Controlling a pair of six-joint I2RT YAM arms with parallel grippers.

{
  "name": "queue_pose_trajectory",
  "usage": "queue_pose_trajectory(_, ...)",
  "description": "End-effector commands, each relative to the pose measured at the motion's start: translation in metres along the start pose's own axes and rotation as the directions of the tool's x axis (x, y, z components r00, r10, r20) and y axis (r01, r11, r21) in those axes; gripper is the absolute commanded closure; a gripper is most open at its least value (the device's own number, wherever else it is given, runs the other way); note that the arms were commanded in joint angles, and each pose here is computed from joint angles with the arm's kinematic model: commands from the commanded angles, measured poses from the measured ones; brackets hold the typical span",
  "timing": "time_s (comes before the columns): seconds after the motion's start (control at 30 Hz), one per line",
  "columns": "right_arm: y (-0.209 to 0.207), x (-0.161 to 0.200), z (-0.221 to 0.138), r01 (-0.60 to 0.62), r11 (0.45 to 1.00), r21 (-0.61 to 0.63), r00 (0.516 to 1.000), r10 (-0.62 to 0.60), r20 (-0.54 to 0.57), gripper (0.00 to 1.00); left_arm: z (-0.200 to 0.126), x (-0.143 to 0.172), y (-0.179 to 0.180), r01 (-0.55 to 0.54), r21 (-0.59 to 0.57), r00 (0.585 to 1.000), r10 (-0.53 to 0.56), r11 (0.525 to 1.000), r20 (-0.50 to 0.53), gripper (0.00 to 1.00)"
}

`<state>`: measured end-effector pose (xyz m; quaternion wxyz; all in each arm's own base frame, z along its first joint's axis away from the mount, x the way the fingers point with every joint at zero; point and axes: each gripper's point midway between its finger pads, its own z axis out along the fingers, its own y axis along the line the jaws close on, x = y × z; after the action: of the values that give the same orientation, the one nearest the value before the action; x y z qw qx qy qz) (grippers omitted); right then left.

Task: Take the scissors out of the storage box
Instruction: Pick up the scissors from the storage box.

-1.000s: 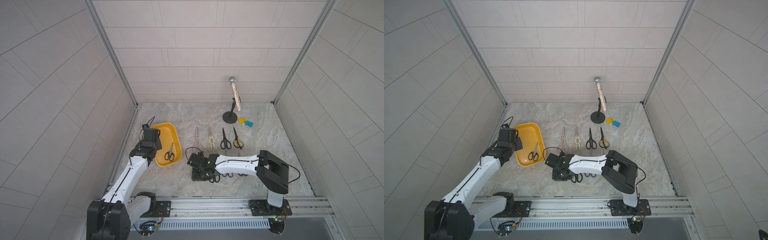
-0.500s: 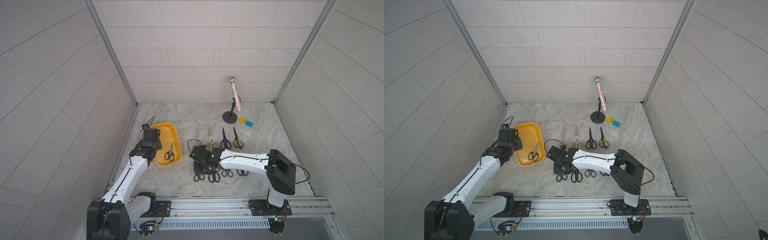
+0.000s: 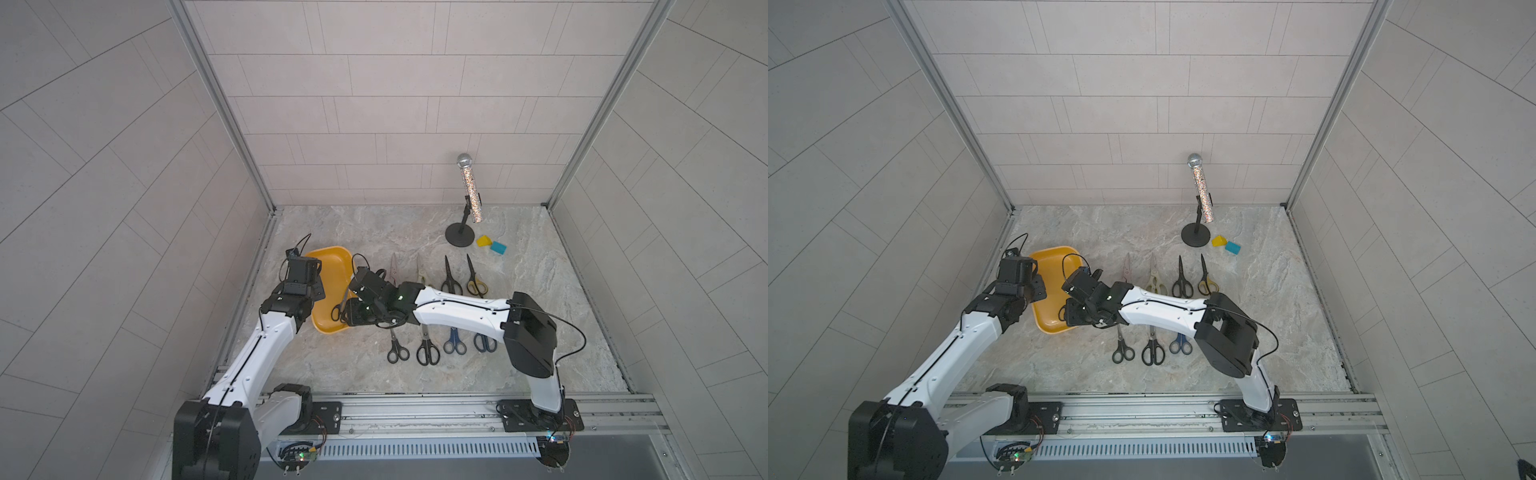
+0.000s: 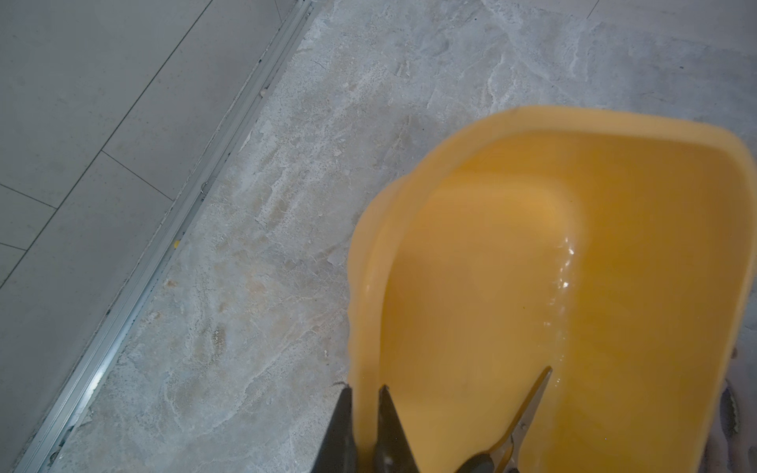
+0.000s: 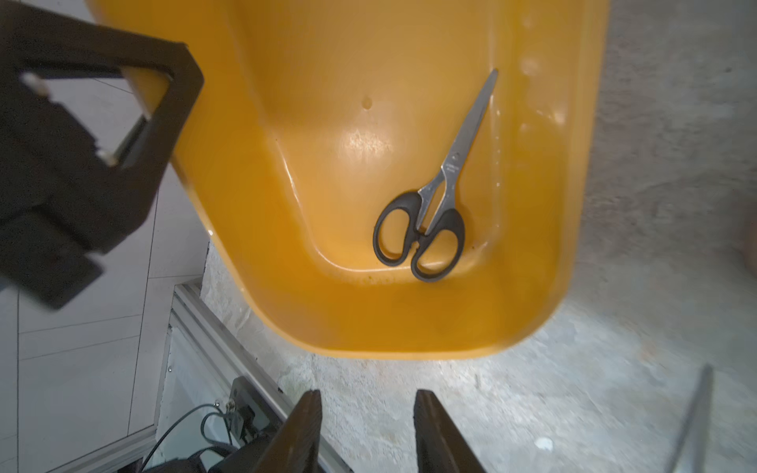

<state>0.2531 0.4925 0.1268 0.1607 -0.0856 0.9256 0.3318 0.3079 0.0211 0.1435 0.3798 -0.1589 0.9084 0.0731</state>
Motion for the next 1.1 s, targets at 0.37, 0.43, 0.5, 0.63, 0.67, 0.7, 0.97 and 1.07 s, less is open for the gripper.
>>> queue_pose_trajectory(0.37, -0.032, -0.012, 0.063, -0.132, 0.987, 0.088, 0.991, 0.129, 0.048, 0.60, -0.005, -0.007, 0.001, 0.009, -0.011, 1.000, -0.008, 1.000, 0.022, 1.00)
queue_pose_trajectory(0.43, -0.036, -0.013, 0.069, -0.143, 0.986, 0.090, 0.989, 0.140, 0.040, 0.61, -0.005, -0.007, 0.001, 0.007, -0.010, 1.000, -0.007, 1.000, 0.022, 1.00)
queue_pose_trajectory(0.5, -0.039, -0.015, 0.076, -0.152, 0.984, 0.089, 0.988, 0.150, 0.032, 0.62, -0.005, -0.007, 0.001, 0.006, -0.008, 1.000, -0.006, 1.000, 0.021, 1.00)
queue_pose_trajectory(0.63, -0.043, -0.019, 0.087, -0.178, 0.981, 0.076, 0.984, 0.176, 0.033, 0.63, -0.006, -0.006, -0.001, 0.002, -0.005, 1.000, -0.002, 1.000, 0.020, 1.00)
queue_pose_trajectory(0.67, -0.045, -0.020, 0.090, -0.185, 0.980, 0.078, 0.983, 0.183, 0.034, 0.63, -0.006, -0.006, -0.002, 0.000, -0.003, 1.000, 0.000, 1.000, 0.018, 1.00)
queue_pose_trajectory(0.7, -0.046, -0.022, 0.091, -0.188, 0.979, 0.076, 0.982, 0.186, 0.038, 0.64, -0.006, -0.006, -0.002, -0.001, -0.003, 1.000, 0.001, 1.000, 0.019, 1.00)
queue_pose_trajectory(0.97, -0.058, -0.031, 0.107, -0.209, 0.974, 0.087, 0.977, 0.206, 0.047, 0.65, -0.009, -0.004, -0.007, -0.009, 0.012, 1.000, 0.008, 1.000, 0.018, 1.00)
queue_pose_trajectory(1.07, -0.061, -0.030, 0.114, -0.207, 0.974, 0.095, 0.978, 0.204, 0.044, 0.64, -0.010, -0.003, -0.011, -0.010, 0.028, 1.000, 0.009, 1.000, 0.017, 1.00)
